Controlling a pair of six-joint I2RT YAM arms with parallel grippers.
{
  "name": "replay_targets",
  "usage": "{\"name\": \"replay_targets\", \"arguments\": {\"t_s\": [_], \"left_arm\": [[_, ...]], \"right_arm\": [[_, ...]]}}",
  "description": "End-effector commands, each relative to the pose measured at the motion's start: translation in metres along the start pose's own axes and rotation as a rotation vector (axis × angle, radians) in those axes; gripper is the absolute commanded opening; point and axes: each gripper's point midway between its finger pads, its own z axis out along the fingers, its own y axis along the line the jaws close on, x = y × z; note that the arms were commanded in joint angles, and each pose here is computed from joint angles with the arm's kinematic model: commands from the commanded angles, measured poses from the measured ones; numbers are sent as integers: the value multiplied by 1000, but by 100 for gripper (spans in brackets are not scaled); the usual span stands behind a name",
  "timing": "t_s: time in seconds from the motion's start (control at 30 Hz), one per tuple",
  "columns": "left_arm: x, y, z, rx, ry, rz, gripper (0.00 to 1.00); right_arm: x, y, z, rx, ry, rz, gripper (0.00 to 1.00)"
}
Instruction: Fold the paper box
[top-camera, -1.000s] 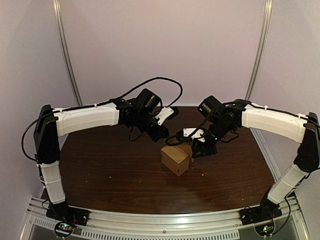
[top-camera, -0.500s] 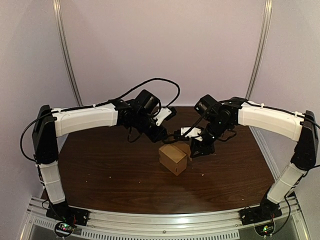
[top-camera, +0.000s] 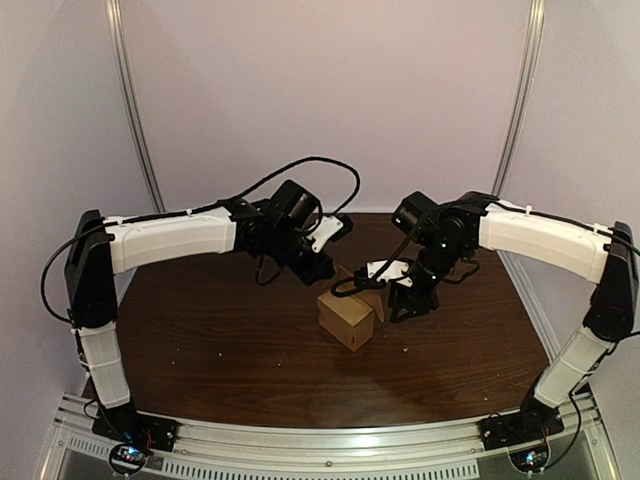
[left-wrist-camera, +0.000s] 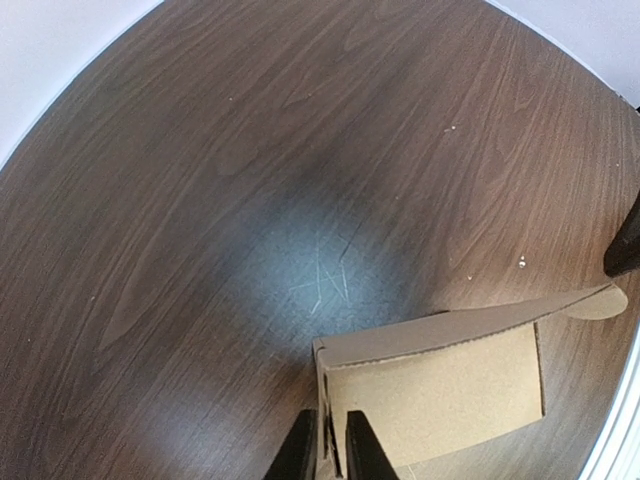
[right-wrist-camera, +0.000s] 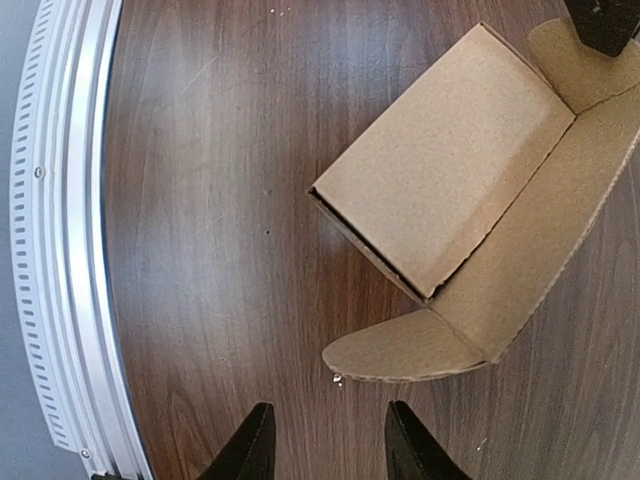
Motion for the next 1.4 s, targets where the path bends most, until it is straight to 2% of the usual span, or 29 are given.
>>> {"name": "replay_targets", "arguments": {"t_s": [0.0, 0.2, 0.37, 0.87, 1.37], "left_arm": [[-3, -1, 7, 8, -2, 2, 10], [-4, -5, 10, 31, 0, 3, 2], [-3, -7, 10, 43, 4, 2, 0], [-10, -10, -2, 49, 18, -16, 0], [3, -9, -1, 43, 72, -37, 0]], "right_arm": [[0, 4, -18, 20, 8, -49, 39], [2, -20, -15, 103, 6, -62, 38], [-6, -38, -8, 161, -14, -61, 38], [-21, -15, 6, 52, -39, -87, 45], [-35, -25, 19, 25, -76, 63, 45]]}}
